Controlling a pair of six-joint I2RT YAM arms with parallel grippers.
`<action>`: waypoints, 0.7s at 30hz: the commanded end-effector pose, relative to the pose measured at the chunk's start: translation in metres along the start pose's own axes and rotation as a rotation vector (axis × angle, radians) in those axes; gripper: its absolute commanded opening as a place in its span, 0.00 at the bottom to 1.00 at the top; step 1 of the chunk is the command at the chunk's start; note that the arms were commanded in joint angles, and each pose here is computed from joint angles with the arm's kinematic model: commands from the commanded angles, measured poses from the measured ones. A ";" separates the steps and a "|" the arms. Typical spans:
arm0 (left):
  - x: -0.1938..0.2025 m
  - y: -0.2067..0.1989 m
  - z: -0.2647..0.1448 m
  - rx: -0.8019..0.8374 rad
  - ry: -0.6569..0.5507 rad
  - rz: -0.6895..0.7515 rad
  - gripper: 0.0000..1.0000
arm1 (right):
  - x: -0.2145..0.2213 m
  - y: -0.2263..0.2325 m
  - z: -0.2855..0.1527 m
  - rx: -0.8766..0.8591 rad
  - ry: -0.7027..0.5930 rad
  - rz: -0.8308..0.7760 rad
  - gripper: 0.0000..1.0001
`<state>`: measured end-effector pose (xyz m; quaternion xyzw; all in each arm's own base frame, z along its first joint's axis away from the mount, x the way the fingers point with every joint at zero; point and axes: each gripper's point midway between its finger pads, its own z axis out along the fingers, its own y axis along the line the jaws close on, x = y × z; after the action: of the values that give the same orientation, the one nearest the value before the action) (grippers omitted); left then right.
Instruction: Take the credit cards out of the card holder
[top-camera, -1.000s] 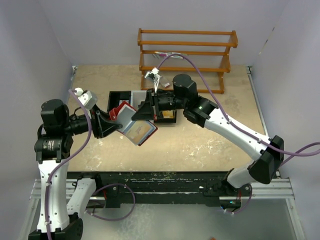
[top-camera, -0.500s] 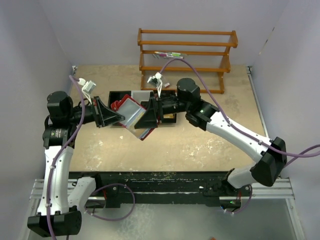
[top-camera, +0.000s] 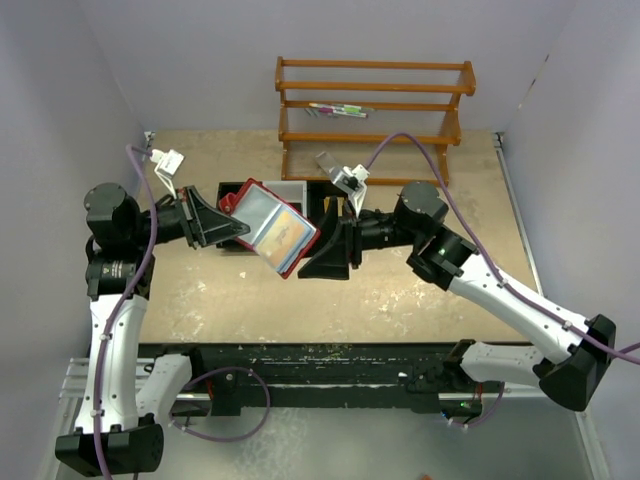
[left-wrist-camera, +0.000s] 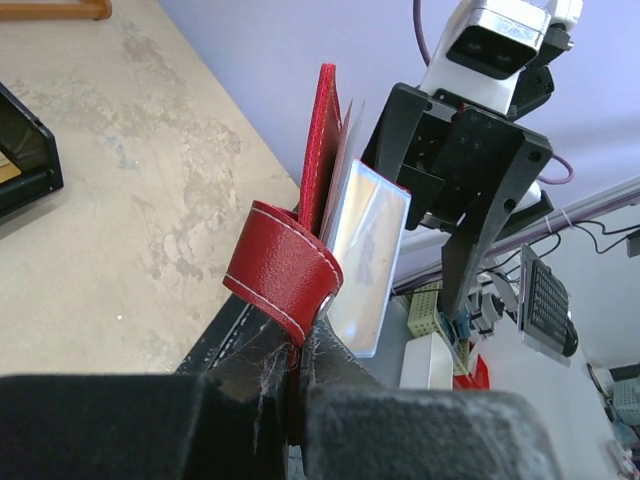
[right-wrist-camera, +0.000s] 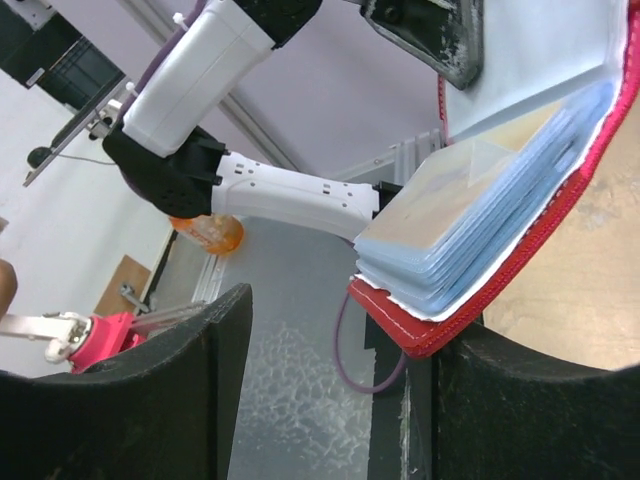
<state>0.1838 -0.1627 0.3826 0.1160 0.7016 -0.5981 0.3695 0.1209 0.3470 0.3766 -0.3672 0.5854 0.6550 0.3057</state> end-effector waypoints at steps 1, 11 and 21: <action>-0.008 -0.022 -0.003 0.036 -0.014 0.043 0.00 | -0.010 -0.010 -0.001 0.080 -0.024 -0.052 0.60; -0.011 -0.041 -0.005 0.066 -0.022 0.045 0.00 | -0.031 -0.032 -0.008 0.251 -0.128 -0.076 0.51; -0.013 -0.041 -0.004 0.071 -0.019 0.026 0.00 | -0.032 -0.025 -0.014 0.233 -0.154 -0.166 0.49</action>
<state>0.1733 -0.1652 0.4008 0.1081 0.6896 -0.6204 0.3575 0.1679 0.3481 0.3509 -0.3019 0.6596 0.5765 0.3761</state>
